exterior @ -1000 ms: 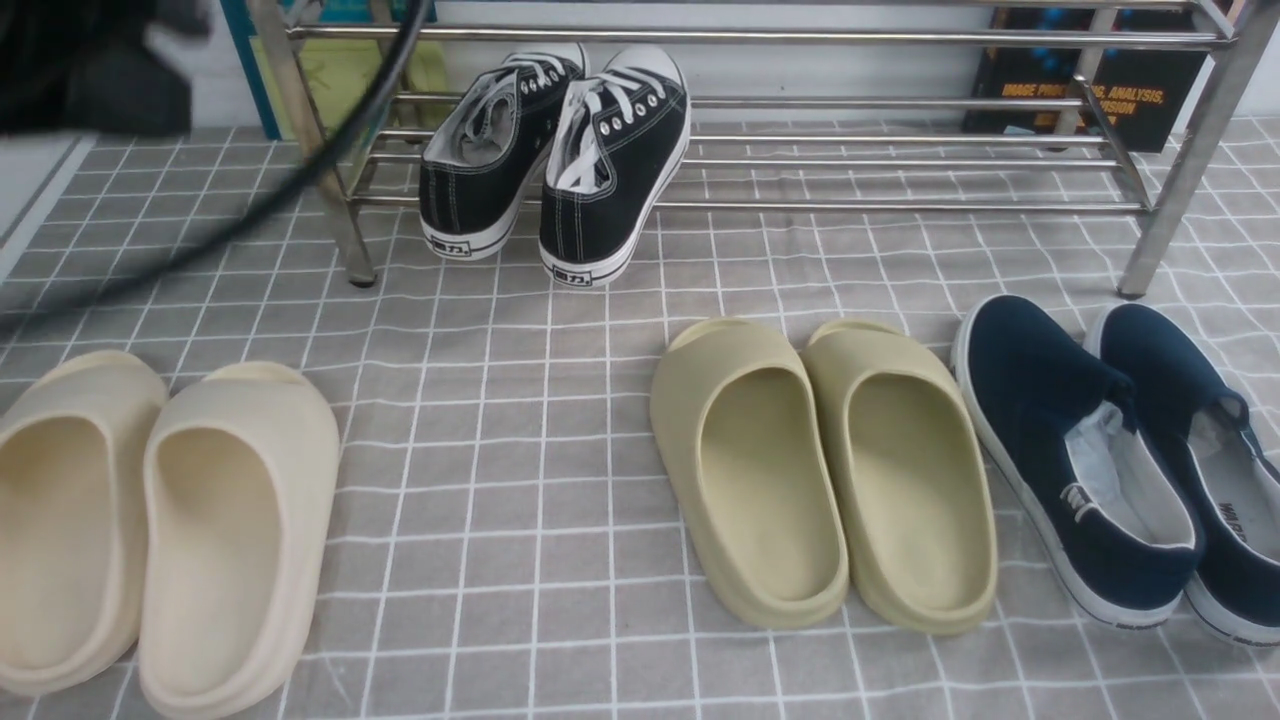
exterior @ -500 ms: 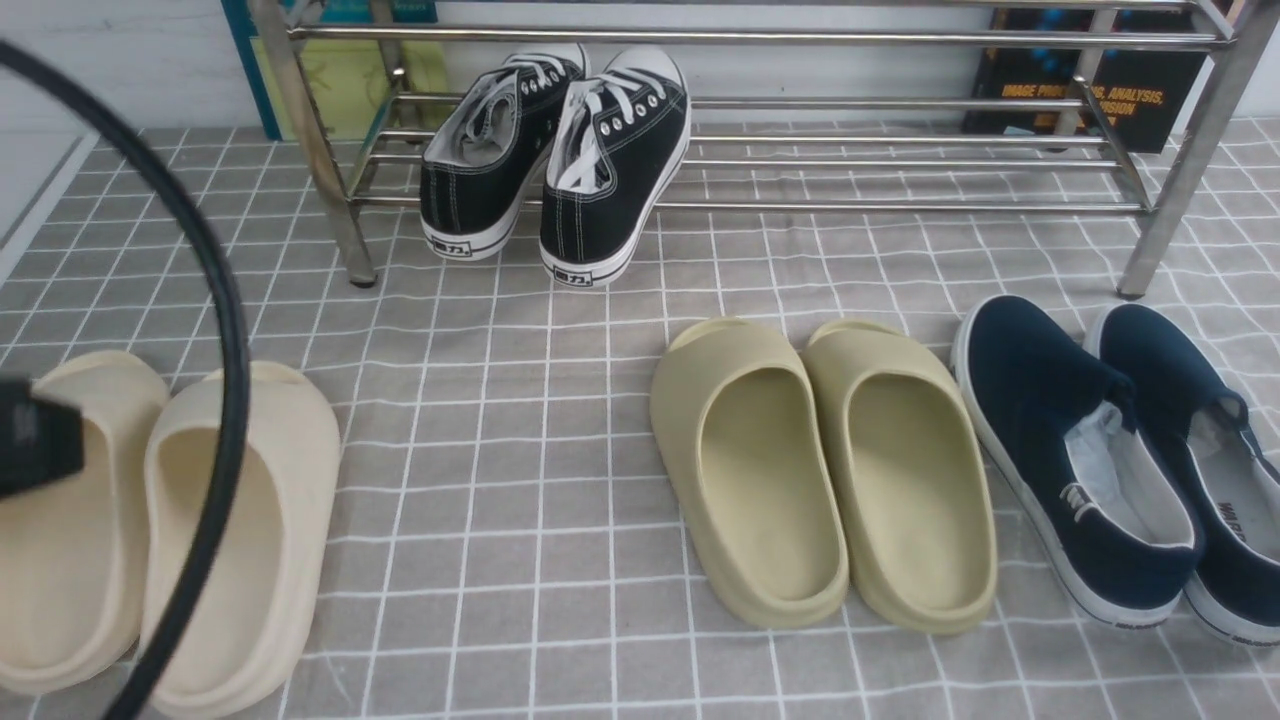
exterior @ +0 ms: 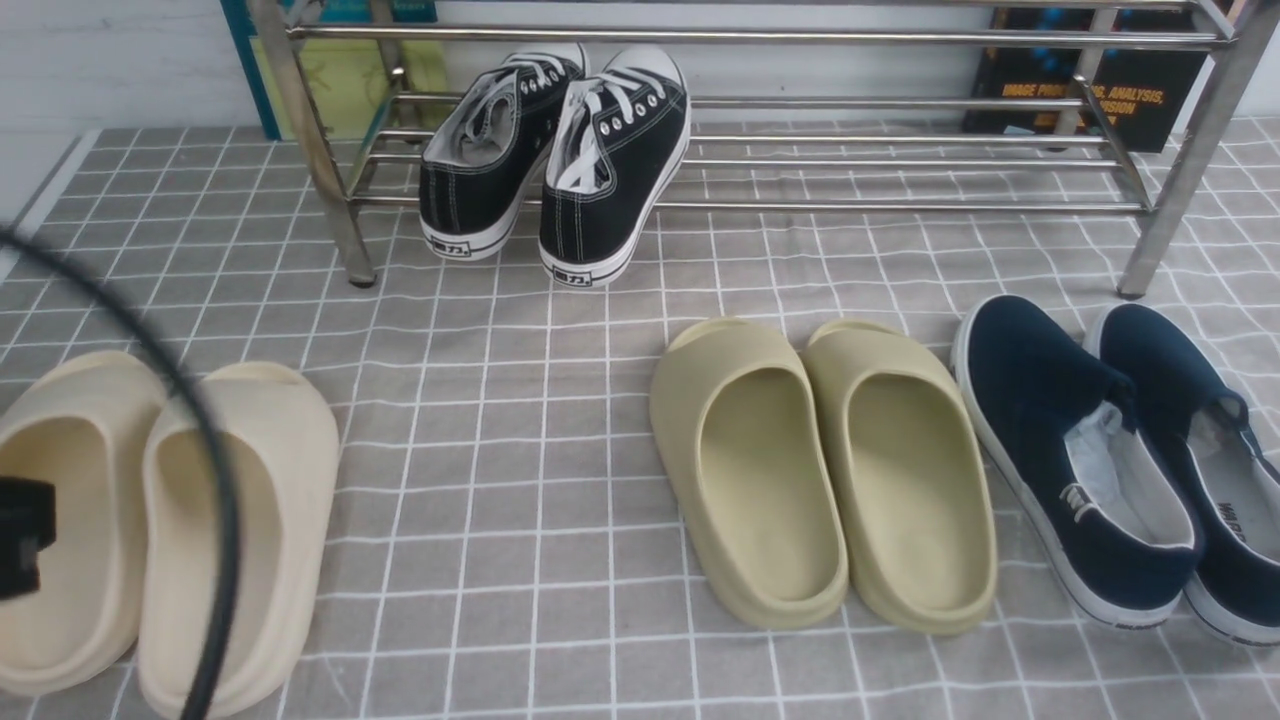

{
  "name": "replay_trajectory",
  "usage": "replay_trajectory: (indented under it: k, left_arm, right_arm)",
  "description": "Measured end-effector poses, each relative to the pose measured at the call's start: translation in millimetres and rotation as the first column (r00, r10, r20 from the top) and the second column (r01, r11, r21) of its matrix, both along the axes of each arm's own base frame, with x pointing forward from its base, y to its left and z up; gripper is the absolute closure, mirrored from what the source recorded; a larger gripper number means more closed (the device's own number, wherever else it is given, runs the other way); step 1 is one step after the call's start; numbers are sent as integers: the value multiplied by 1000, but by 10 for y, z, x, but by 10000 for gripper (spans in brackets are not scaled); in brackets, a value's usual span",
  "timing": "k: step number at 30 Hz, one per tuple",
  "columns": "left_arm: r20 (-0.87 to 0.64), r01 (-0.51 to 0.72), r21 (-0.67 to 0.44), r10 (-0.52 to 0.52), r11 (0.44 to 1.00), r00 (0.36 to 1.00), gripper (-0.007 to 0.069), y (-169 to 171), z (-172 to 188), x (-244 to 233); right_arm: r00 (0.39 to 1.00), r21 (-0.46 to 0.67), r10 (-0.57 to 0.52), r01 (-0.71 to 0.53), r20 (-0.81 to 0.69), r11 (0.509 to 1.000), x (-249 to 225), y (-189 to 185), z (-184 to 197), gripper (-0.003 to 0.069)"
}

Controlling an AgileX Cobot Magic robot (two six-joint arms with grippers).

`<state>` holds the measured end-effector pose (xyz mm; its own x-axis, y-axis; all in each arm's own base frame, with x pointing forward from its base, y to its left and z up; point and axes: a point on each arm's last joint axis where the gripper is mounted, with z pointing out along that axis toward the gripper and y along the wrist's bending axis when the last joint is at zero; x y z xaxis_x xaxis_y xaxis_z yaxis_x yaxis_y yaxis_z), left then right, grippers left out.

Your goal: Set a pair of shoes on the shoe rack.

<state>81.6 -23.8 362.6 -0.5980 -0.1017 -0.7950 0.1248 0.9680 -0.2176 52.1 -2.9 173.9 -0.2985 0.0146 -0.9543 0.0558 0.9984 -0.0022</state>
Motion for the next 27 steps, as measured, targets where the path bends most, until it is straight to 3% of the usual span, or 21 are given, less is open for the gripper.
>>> replay_trajectory:
  k: [2, 4, 5, 7, 12, 19, 27]
  left_arm:
    - [78, 1, -19, 1, 1000, 997, 638, 17, -78, -49]
    - [249, 2, -37, 7, 999, 968, 638, 66, -295, -152]
    - [238, 2, -33, 6, 999, 971, 638, 63, -334, -144]
    - [396, 5, -25, 5, 1000, 918, 638, 107, -609, -232]
    - [499, -29, -48, 49, 998, 865, 638, 143, -999, -296]
    - [490, -208, -125, 243, 970, 837, 638, 223, -1401, -292]
    - [416, -266, -33, 255, 963, 873, 638, 255, -1767, -269]
  right_arm:
    - [1000, 0, 0, 0, 0, 1000, 0, 0, 0, 420]
    - [1000, 0, 0, 0, 0, 1000, 0, 0, 0, 420]
    - [1000, 0, 0, 0, 0, 1000, 0, 0, 0, 420]
    - [1000, 0, 0, 0, 0, 1000, 0, 0, 0, 420]
    - [1000, 0, 0, 0, 0, 1000, 0, 0, 0, 420]
    - [1000, 0, 0, 0, 0, 1000, 0, 0, 0, 420]
    - [1000, 0, 0, 0, 0, 1000, 0, 0, 0, 420]
